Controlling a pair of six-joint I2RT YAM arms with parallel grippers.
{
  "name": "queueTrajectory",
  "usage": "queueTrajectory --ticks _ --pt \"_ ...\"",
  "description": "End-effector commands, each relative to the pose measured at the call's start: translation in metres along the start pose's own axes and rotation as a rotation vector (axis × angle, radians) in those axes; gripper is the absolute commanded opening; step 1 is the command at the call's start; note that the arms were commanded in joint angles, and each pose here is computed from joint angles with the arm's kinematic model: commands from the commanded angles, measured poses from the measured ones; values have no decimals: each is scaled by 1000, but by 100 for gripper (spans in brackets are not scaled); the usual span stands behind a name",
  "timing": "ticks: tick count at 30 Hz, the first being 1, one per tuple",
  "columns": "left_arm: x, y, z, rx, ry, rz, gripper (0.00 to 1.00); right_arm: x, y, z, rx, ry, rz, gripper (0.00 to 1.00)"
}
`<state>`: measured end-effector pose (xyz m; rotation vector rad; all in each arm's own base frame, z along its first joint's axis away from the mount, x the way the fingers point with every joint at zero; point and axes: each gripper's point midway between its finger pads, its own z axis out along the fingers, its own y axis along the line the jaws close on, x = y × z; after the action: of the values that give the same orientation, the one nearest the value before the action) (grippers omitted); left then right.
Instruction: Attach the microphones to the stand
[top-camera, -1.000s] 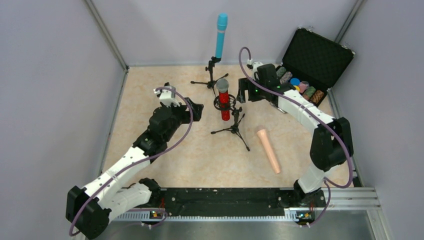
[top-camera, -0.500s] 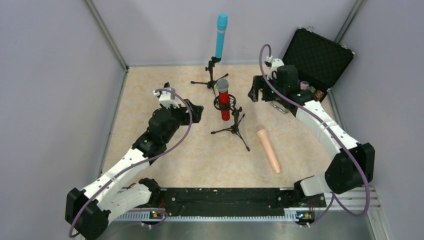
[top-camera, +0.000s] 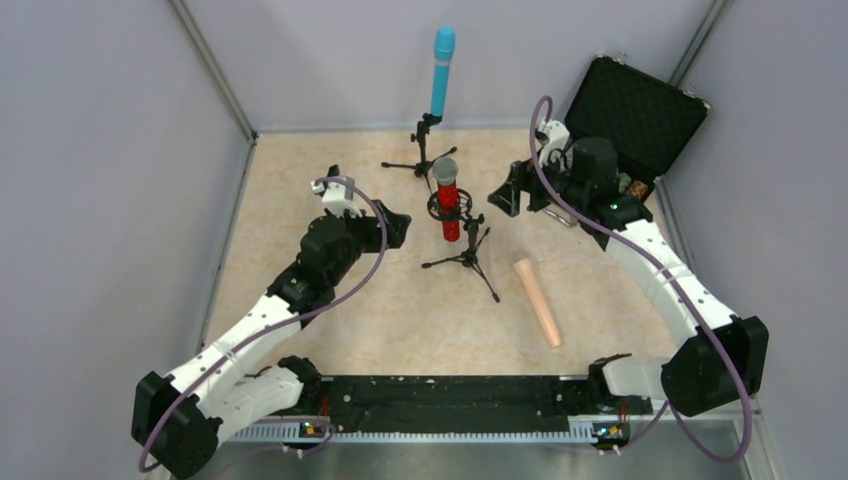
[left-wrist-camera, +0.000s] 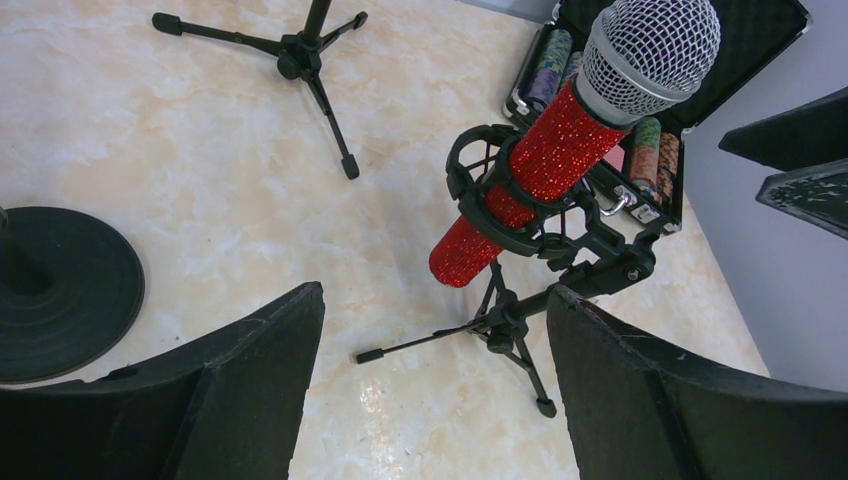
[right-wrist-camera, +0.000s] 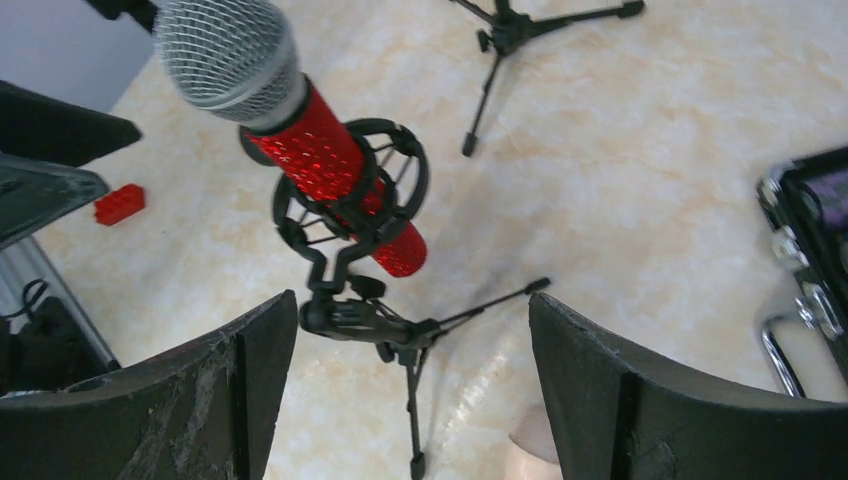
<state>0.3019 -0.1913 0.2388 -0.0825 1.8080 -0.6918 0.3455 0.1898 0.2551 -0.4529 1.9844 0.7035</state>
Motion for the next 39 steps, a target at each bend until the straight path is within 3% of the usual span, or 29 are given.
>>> queueTrajectory --ticks 1,11,22,33,39 --pt "-6 -5 2 21 -15 -7 86 -24 40 -11 -222 -91 -98 83" --pt "-1 -5 6 17 5 -5 86 -15 64 5 -290 -62 -105 80" --pt "5 -3 10 9 31 -3 86 21 61 33 -143 94 -228 79" --pt "8 -3 11 7 47 -5 86 47 60 59 -74 189 -238 77" --pt "7 -2 10 3 47 -3 86 53 60 71 -60 228 -249 62"
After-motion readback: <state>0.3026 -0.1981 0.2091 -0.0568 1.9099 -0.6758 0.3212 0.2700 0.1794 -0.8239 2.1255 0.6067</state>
